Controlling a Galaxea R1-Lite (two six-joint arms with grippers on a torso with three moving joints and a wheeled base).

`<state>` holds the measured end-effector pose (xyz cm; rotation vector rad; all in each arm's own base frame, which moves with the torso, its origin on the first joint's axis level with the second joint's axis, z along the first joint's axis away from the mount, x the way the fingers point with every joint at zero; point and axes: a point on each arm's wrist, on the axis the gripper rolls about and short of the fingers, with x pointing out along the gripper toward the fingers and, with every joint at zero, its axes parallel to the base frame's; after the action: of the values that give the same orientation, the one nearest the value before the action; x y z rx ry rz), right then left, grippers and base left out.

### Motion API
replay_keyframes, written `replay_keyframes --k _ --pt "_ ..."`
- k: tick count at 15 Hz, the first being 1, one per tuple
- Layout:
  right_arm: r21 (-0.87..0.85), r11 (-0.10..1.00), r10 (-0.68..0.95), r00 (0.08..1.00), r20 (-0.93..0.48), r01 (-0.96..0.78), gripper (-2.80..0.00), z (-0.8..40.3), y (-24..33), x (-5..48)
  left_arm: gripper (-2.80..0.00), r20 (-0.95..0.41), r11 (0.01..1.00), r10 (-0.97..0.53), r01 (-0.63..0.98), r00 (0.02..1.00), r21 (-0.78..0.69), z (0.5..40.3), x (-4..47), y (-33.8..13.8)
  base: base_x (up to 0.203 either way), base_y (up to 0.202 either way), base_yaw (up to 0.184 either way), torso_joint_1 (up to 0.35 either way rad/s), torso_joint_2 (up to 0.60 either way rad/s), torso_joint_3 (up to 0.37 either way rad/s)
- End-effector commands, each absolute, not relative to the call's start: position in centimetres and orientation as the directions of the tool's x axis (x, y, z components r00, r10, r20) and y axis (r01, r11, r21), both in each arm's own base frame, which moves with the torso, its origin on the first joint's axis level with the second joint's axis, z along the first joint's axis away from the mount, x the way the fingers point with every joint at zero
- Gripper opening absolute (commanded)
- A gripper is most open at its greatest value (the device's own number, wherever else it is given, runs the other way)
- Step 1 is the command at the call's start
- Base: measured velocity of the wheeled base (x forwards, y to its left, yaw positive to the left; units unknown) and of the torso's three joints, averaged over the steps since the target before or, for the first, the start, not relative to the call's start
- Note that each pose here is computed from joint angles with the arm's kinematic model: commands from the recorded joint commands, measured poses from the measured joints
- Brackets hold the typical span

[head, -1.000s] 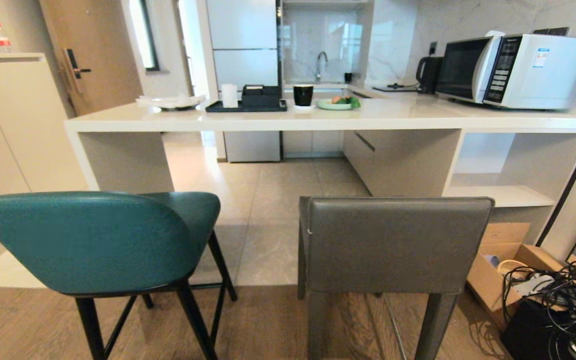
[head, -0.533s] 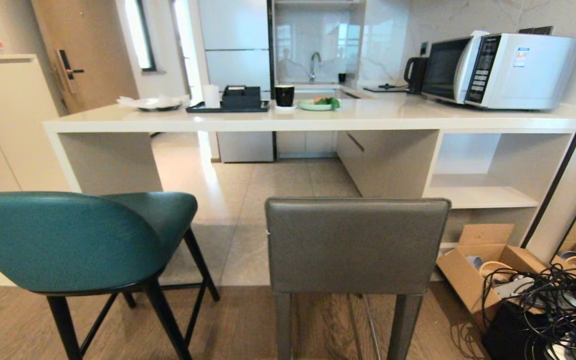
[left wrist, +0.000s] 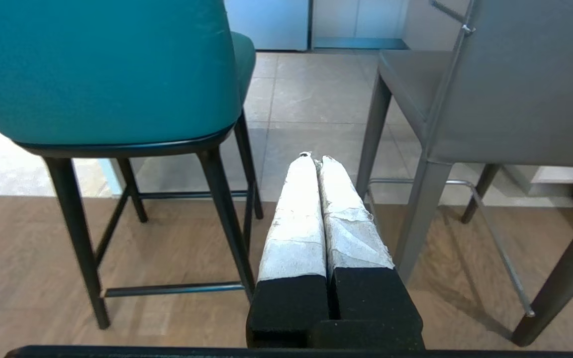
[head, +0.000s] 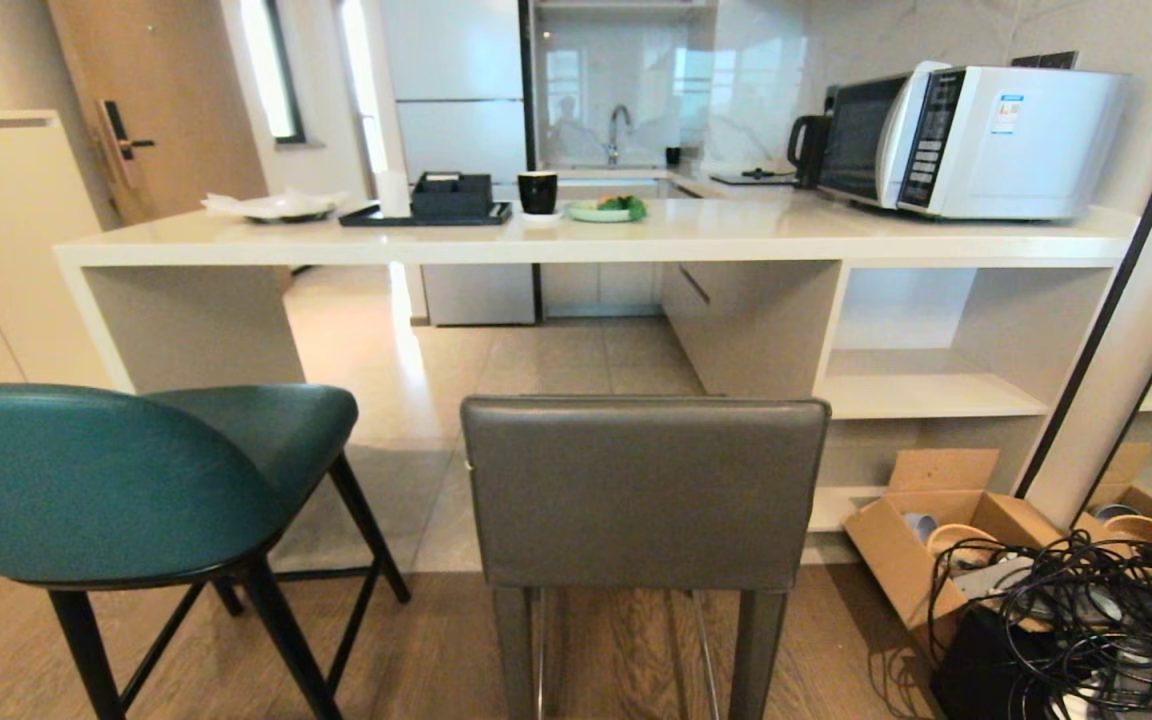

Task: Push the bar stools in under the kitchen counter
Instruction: Push the gray chair back under the dining table

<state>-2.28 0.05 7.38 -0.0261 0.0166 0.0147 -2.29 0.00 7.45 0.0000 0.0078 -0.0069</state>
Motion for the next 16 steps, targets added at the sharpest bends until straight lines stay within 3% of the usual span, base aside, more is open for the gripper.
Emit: replay_keyframes --k 1,5,12,16 --pt "-0.026 1.000 0.015 1.000 -0.017 -0.016 -2.80 7.38 0.06 -2.28 -2.80 -0.009 1.000 -0.006 0.006 1.000 0.000 7.45 -2.28 0.00 0.000 0.000 0.000 0.000 0.00 0.000" --pt "-0.026 1.000 0.015 1.000 -0.017 -0.016 -2.80 7.38 0.06 -2.28 -2.80 -0.009 1.000 -0.006 0.006 1.000 0.000 7.45 -2.28 0.00 0.018 0.000 -0.001 -0.002 0.00 0.001" --pt "-0.026 1.000 0.015 1.000 -0.017 -0.016 -2.80 7.38 0.06 -2.28 -2.80 -0.009 1.000 -0.006 0.006 1.000 0.000 7.45 -2.28 0.00 0.185 0.000 0.003 0.003 0.00 0.002" --pt "-0.023 1.000 0.014 1.000 -0.014 -0.014 -2.80 7.39 0.05 -2.29 -2.80 -0.009 1.000 -0.005 0.005 1.000 0.000 7.45 -2.28 0.00 0.018 0.000 0.001 0.003 0.00 0.000"
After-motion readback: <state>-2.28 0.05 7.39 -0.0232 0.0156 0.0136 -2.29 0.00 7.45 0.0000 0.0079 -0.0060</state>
